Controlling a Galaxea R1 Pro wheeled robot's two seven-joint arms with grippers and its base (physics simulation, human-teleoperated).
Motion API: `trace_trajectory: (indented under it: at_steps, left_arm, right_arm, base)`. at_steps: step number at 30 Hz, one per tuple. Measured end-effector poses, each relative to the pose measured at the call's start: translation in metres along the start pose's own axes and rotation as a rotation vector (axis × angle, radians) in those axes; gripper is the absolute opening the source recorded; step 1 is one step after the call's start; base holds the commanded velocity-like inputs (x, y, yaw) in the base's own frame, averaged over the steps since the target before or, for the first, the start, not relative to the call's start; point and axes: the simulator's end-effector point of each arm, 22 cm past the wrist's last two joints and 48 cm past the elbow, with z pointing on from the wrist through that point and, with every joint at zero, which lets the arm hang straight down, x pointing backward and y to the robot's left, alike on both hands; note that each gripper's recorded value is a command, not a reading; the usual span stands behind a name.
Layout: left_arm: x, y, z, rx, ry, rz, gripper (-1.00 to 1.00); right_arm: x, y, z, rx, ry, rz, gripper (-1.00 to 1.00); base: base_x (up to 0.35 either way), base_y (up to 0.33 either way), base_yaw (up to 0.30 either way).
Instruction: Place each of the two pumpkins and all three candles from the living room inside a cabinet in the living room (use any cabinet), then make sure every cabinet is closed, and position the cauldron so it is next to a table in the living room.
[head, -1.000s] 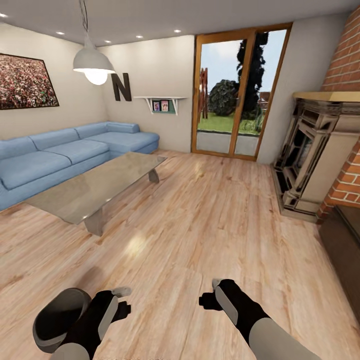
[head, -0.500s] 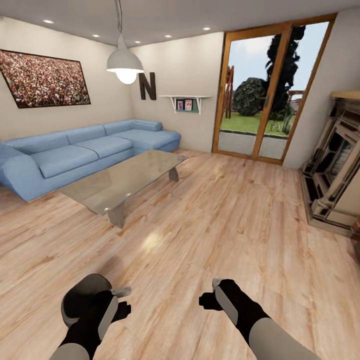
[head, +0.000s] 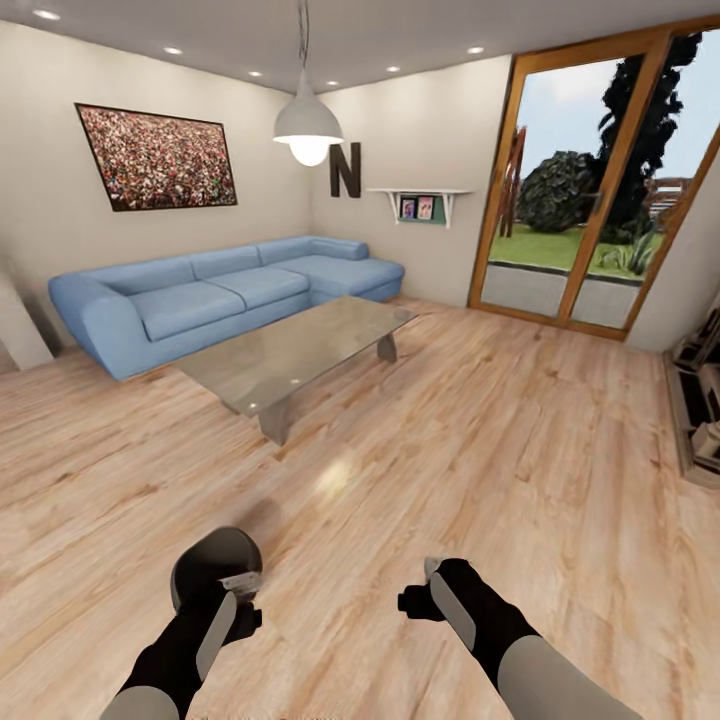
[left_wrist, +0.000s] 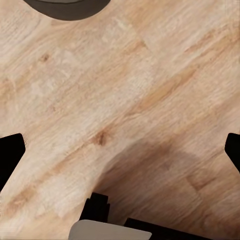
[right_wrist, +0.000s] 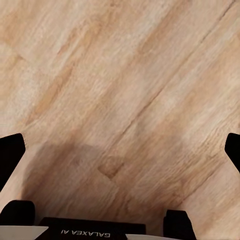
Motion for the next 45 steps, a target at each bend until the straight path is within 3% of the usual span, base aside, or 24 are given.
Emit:
trace_trajectory:
  at_steps: [45]
  left_arm:
    - [0.0057,0.0013,0.006,-0.004,0.017,0.001,1.0]
  right_arm:
    - [0.0039,0.0011,0.0063,-0.001,0.007,0.001,1.0]
  base:
    - [0.0,0.0,0.286]
